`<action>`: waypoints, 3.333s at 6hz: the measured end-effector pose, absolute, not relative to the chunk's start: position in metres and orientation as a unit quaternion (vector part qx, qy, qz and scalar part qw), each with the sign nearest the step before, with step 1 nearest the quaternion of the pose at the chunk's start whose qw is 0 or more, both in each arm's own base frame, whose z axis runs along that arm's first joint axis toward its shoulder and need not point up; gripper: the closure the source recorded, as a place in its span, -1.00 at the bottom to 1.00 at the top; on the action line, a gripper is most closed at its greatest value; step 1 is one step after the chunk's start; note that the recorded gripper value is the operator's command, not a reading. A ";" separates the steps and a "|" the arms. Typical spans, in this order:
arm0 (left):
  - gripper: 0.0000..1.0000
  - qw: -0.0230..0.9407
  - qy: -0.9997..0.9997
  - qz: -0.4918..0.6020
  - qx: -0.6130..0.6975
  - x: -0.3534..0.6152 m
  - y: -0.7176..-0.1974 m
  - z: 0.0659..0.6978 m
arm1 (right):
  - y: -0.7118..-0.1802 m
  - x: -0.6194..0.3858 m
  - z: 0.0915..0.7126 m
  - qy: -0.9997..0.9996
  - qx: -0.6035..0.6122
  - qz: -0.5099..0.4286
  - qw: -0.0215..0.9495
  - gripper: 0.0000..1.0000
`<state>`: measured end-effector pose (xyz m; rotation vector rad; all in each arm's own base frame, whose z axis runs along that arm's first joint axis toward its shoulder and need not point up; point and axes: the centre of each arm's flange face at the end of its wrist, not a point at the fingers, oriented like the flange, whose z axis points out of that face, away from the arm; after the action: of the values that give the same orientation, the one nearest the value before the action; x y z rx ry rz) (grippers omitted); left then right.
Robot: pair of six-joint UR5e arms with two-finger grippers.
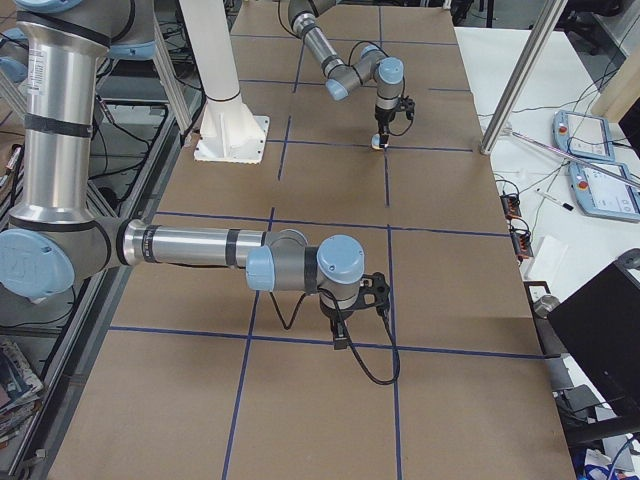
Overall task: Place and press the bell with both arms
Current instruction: 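Lower the bell with the left gripper onto the centre tape crossing, then open the left gripper and withdraw the left arm away from the bell, then move the right gripper over the top of the bell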
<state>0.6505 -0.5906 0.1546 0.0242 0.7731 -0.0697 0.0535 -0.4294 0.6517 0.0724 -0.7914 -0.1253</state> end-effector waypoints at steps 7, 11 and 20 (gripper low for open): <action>-1.00 0.927 0.371 0.044 0.043 0.382 -0.577 0.278 | -0.434 0.052 0.643 -0.385 0.046 -0.068 0.919 -1.00; -1.00 0.926 0.363 0.085 0.054 0.123 -0.566 0.447 | -0.456 -0.011 0.574 -0.392 0.063 -0.084 0.914 -1.00; -1.00 0.918 0.396 0.029 0.012 -0.058 -0.437 0.619 | -0.536 -0.529 0.196 -0.400 0.026 0.044 0.915 -0.27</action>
<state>-0.0576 -0.4365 0.6186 0.0240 0.8153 0.0588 -0.5290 -0.5362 0.1962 0.0533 -0.8233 0.0900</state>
